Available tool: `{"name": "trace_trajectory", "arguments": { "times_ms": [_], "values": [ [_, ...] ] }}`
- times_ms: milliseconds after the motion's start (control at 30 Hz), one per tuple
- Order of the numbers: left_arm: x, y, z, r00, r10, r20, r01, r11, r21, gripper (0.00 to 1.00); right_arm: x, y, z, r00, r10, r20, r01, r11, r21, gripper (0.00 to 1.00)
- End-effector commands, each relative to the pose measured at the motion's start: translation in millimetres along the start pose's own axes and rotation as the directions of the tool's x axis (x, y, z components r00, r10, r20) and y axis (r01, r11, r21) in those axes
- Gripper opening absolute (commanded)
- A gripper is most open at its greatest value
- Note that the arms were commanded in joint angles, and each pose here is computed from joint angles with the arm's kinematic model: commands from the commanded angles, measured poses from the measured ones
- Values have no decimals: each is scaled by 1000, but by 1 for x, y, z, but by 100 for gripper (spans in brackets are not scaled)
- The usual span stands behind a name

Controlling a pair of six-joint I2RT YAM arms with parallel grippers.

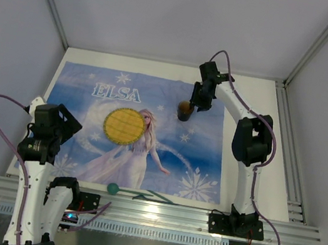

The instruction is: Set the dinner table for one person

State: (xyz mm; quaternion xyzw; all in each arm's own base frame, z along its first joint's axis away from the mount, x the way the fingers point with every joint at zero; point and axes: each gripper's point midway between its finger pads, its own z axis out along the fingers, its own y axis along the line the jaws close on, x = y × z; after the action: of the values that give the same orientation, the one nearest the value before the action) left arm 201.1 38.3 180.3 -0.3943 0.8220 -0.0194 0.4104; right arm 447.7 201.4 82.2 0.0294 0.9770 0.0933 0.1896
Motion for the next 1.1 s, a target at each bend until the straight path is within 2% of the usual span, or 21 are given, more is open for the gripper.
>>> {"name": "trace_trajectory", "arguments": {
  "times_ms": [0,367,533,633,767,900,1033,1067],
  "values": [
    [-6,-3,1,999,-14,29,13,1000,12,81,-5,3,-4,999,-23,24,23,1000,2,43],
    [-6,-4,1,999,-16,30,15,1000,15,81,-29,29,-48,991,-29,133,44,993,-112,43],
    [-6,-4,1,999,-16,31,15,1000,14,81,-30,22,-68,986,-26,166,39,996,-76,43],
    [-6,-4,1,999,-16,30,15,1000,15,81,-32,10,-88,979,-36,202,40,999,-15,43],
    [-5,-4,2,1000,-14,24,14,1000,14,81,-30,2,-128,966,-42,255,45,999,-4,43],
    [-5,-4,2,1000,-14,22,14,1000,13,81,13,-3,-131,979,-59,197,68,997,-37,43],
    [-4,-4,3,1000,-12,16,12,1000,12,81,66,4,-126,969,-197,150,209,975,-70,43],
    [-4,-5,3,1000,-13,15,12,1000,11,81,95,11,-116,960,-262,102,272,957,-99,43]
  ]
}}
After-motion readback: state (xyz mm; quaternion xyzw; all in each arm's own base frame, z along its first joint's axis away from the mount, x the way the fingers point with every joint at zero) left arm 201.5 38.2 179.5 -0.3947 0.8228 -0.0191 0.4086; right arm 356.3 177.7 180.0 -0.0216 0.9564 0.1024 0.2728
